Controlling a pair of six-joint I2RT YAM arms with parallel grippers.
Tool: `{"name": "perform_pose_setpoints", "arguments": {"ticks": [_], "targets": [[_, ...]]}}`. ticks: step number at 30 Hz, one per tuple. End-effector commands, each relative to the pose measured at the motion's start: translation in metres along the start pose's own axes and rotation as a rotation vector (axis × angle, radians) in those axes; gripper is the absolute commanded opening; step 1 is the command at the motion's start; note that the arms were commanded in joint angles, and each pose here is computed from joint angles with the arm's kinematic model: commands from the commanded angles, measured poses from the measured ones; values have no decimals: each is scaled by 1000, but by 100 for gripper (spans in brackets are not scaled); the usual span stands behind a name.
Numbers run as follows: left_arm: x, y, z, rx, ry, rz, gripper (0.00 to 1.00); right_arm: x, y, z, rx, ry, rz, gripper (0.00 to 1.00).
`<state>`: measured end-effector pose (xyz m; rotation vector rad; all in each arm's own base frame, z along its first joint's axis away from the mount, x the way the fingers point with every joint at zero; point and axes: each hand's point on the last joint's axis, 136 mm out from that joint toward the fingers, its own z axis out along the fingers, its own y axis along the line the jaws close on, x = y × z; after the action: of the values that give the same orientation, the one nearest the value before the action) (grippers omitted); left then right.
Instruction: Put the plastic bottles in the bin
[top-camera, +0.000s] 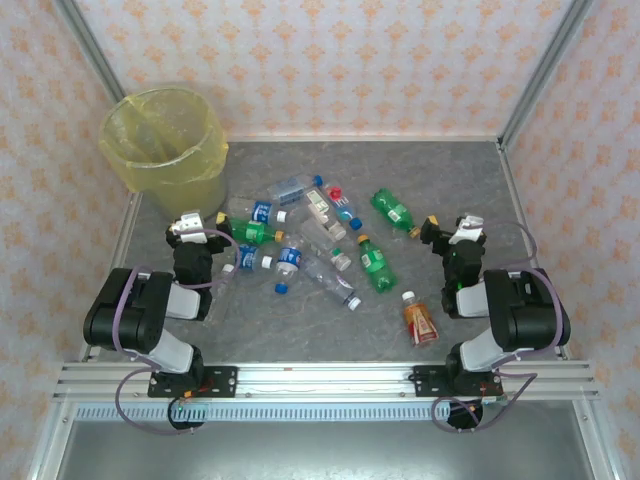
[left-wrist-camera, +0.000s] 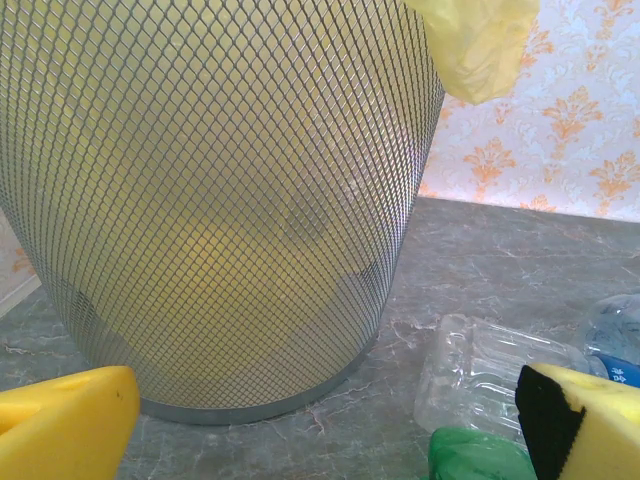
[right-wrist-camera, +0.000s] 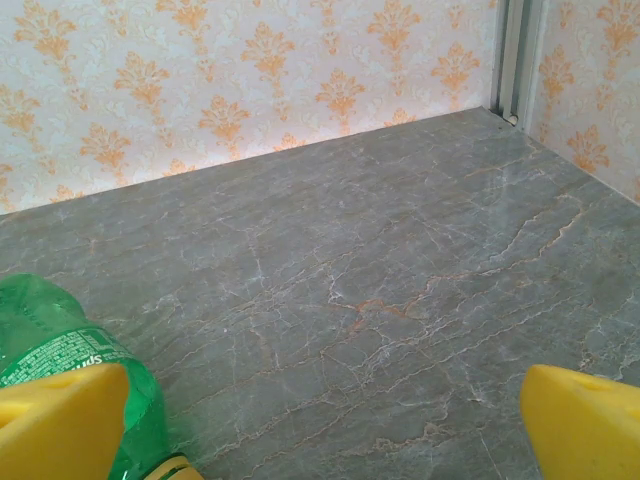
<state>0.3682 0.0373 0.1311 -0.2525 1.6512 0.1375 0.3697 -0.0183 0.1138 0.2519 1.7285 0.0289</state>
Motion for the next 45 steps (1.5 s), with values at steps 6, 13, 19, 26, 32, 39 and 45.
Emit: {"name": "perform_pose_setpoints", "arguments": {"ticks": [6,13,19,26,32,39,45], "targets": [[-4,-1,-1,12,-24,10,100,-10,3,4,-8,-29,-2,100],[-4,-1,-1,8,-21,10,100,-10,3,4,-9,-28,-2,100],[-4,-1,-1,9,-20,9,100,-10,3,4,-8,-28,-3,100],[-4,-1,0,8,-19,9,100,-10,3,4,-9,-28,-2,100],[-3,2,3,8,-9,-10,100,-10,3,4,-9,-25,-3,100],[-28,15,4,-93,21,-51,100,-25,-13,2,103,-31,42,100],[-64,21,0,-163,104,-262,100,-51,-22,-9,178,-30,169,100]]}}
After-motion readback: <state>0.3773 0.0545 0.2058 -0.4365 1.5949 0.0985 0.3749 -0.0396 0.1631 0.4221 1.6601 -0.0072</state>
